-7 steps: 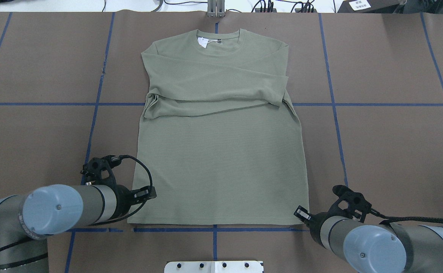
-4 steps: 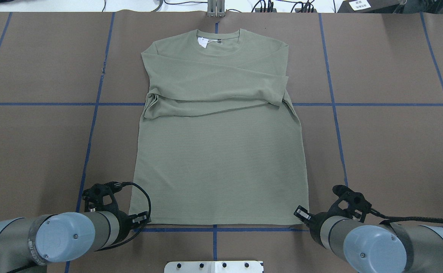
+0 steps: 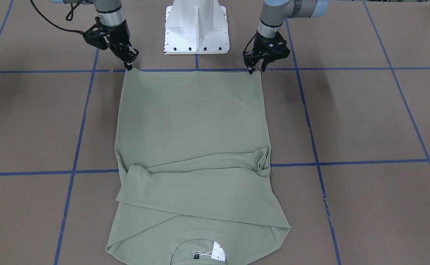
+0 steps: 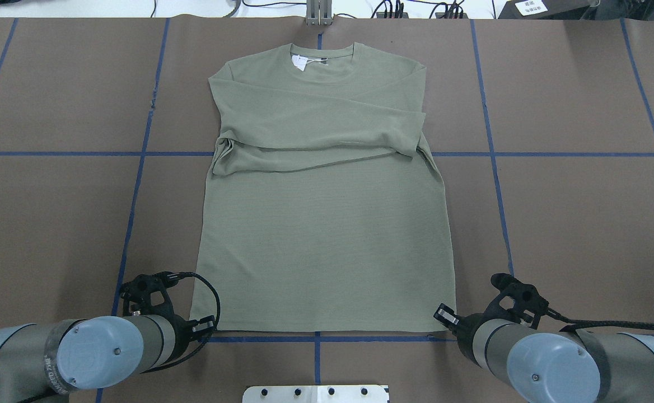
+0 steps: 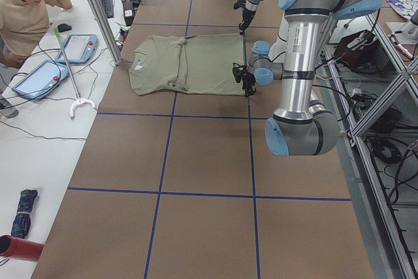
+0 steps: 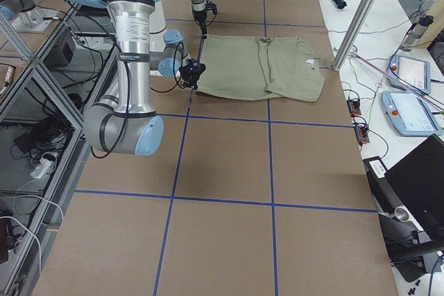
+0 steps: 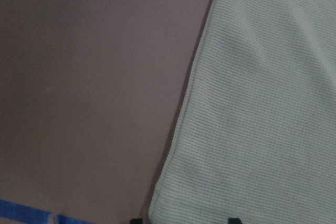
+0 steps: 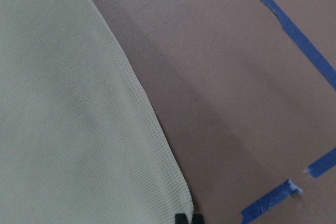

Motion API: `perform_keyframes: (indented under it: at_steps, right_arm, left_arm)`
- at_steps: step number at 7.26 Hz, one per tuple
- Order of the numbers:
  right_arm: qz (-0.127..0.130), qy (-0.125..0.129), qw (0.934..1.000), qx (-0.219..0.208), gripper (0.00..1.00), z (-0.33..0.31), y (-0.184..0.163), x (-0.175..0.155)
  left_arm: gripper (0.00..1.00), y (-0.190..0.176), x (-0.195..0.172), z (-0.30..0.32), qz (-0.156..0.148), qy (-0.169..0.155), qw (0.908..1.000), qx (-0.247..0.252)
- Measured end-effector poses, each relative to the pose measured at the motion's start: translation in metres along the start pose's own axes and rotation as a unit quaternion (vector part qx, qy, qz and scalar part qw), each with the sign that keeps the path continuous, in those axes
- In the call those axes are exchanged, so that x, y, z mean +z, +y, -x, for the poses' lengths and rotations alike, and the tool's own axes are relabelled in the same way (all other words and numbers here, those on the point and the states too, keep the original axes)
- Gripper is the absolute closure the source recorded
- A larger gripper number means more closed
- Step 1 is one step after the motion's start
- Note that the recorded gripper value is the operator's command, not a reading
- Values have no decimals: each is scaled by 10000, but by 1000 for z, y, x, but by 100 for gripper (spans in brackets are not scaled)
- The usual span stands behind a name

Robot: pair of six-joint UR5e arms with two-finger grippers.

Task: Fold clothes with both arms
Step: 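Grasp both hem corners with the left and right grippers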

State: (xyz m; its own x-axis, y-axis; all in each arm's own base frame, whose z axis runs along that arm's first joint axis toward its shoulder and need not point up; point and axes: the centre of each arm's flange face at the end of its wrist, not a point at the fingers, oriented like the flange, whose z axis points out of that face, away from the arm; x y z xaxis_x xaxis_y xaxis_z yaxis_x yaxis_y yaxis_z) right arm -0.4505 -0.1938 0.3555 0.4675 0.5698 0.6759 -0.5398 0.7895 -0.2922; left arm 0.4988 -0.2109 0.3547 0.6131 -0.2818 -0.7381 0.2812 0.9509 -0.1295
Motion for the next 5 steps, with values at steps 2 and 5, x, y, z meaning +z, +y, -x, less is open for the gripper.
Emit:
perform_keyframes:
  at_steps: [2, 5]
  right_arm:
    - [0, 2, 10000, -1, 100, 0, 0, 0]
    - [-2, 5, 10000, -2, 100, -1, 0, 0]
  left_arm:
    - [100, 0, -1, 0, -1, -28, 10000, 2]
    - [100, -1, -14, -5, 15, 95, 10000, -6]
